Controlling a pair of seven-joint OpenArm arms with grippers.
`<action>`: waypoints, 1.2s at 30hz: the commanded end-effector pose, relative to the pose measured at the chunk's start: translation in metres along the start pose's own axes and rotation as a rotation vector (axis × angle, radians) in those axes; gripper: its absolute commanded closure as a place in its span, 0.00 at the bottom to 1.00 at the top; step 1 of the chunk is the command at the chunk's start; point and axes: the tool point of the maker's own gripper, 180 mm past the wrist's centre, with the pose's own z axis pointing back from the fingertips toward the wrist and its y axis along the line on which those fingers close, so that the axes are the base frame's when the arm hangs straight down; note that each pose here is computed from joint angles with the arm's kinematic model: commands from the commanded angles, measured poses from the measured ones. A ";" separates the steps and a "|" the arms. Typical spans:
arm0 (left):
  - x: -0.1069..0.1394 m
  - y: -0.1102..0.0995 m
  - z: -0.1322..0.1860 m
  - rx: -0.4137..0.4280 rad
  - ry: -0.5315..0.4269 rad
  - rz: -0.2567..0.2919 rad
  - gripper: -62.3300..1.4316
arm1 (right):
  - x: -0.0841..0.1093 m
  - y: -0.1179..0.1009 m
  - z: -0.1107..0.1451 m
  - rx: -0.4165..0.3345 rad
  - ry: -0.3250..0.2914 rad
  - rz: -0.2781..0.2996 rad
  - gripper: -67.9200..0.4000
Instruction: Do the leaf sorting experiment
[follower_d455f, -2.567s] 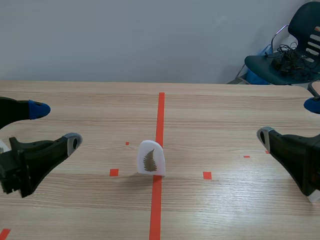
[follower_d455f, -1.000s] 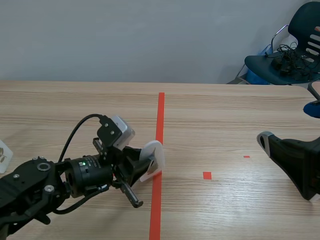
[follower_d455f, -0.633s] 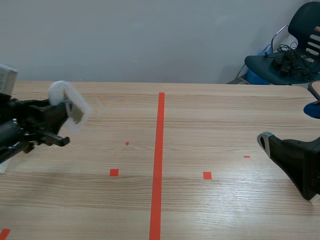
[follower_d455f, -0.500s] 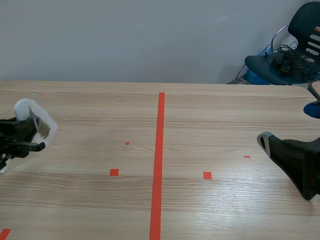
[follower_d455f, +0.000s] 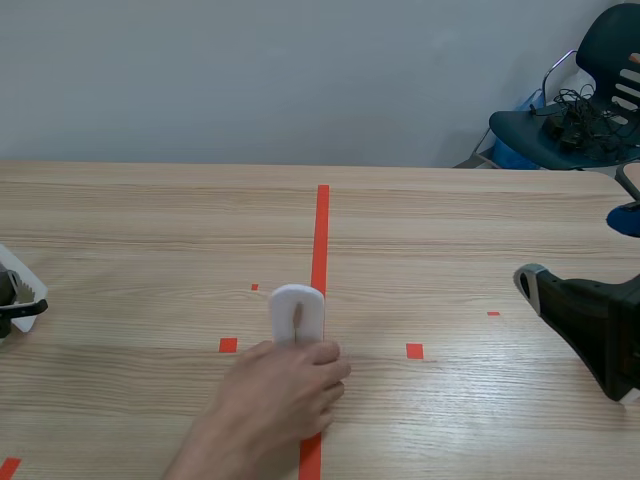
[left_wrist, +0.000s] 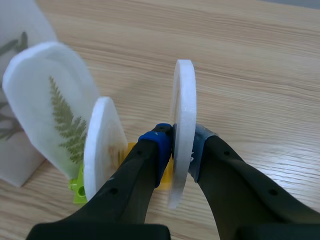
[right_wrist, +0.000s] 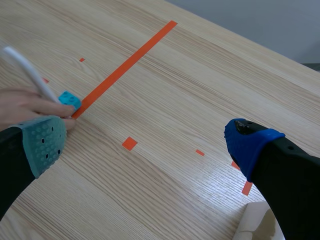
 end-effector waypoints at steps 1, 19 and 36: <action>0.016 0.005 -0.001 -0.001 -0.054 -0.003 0.89 | 0.006 -0.002 -0.001 -0.006 -0.028 -0.004 0.00; 0.055 -0.029 0.013 -0.260 -0.085 -0.089 0.33 | 0.006 -0.002 -0.001 -0.006 -0.027 -0.004 0.00; 0.100 -0.149 0.112 -0.778 -0.113 -0.260 0.00 | 0.007 -0.003 -0.001 -0.010 -0.030 -0.004 0.00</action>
